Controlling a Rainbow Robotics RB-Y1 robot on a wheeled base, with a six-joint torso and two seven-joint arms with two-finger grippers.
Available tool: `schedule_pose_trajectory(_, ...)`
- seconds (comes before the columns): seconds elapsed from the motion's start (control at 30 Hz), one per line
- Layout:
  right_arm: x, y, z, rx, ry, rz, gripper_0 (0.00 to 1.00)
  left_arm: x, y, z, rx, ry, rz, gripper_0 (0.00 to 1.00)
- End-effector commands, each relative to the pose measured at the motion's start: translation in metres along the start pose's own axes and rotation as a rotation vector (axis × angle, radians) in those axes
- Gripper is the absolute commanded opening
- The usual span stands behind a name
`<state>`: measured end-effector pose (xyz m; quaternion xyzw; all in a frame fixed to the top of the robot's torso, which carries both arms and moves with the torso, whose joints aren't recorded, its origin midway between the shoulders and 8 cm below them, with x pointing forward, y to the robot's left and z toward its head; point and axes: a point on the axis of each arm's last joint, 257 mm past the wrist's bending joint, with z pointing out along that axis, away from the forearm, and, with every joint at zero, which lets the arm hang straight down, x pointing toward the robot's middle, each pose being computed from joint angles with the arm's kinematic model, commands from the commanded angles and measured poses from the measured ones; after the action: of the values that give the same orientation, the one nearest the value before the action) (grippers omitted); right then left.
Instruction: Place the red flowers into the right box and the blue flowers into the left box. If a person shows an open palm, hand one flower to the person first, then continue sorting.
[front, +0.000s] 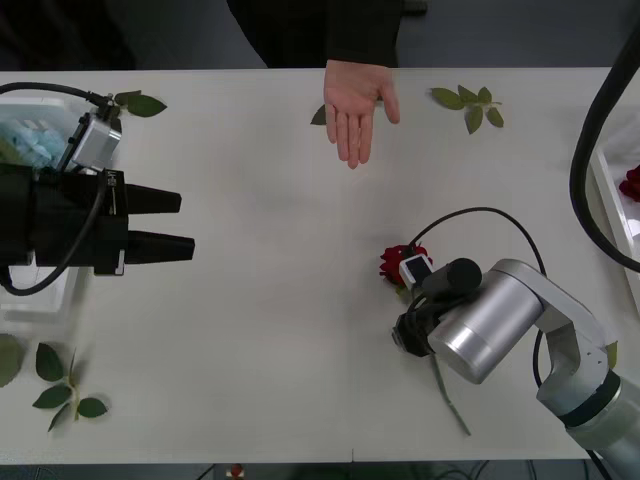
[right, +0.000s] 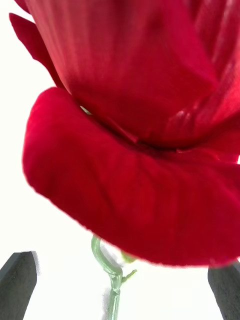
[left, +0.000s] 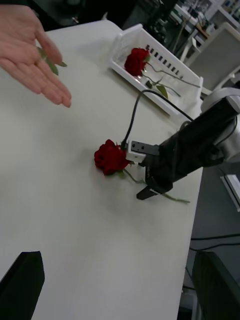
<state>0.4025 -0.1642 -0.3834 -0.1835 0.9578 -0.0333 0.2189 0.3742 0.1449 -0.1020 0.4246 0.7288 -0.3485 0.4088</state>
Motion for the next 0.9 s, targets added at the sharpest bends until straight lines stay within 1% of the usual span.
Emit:
schedule_pose_trajectory(0.03,-0.0104,0.0061,-0.0041,-0.008,-0.025,0.033,1.00,-0.0216,-0.0100,0.0038,0.028,-0.021,0.067,0.86)
schedule_pose_trajectory(0.17,-0.0085,0.0077,-0.0011,-0.011,-0.022,0.033,1.00,-0.0205,-0.0172,0.0062,0.071,-0.018,0.051,0.86)
schedule_pose_trajectory(0.3,-0.0077,0.0079,0.0028,-0.013,-0.022,0.040,1.00,-0.0190,-0.0148,0.0052,0.065,-0.014,0.048,0.86)
schedule_pose_trajectory(0.33,-0.0068,0.0073,0.0036,-0.011,-0.019,0.039,0.93,-0.0185,-0.0147,0.0059,0.064,-0.013,0.048,0.86)
schedule_pose_trajectory(0.37,-0.0078,0.0068,0.0033,-0.010,-0.021,0.040,0.81,-0.0186,-0.0147,0.0057,0.064,-0.011,0.049,0.87)
schedule_pose_trajectory(0.4,-0.0065,0.0079,0.0040,-0.011,-0.018,0.040,0.58,-0.0184,-0.0147,0.0052,0.064,-0.012,0.048,0.86)
schedule_pose_trajectory(0.43,-0.0065,0.0079,0.0040,-0.011,-0.018,0.040,0.24,-0.0189,-0.0140,0.0044,0.062,-0.014,0.048,0.86)
schedule_pose_trajectory(0.47,-0.0062,0.0071,0.0040,-0.010,-0.018,0.039,0.13,-0.0192,-0.0137,0.0040,0.060,-0.015,0.048,0.86)
schedule_pose_trajectory(0.53,-0.0061,0.0084,0.0041,-0.012,-0.018,0.037,0.00,-0.0197,-0.0131,0.0032,0.058,-0.016,0.049,0.86)
schedule_pose_trajectory(0.9,-0.0053,0.0066,0.0050,-0.011,-0.017,0.040,0.00,-0.0204,-0.0121,0.0020,0.054,-0.019,0.044,0.86)
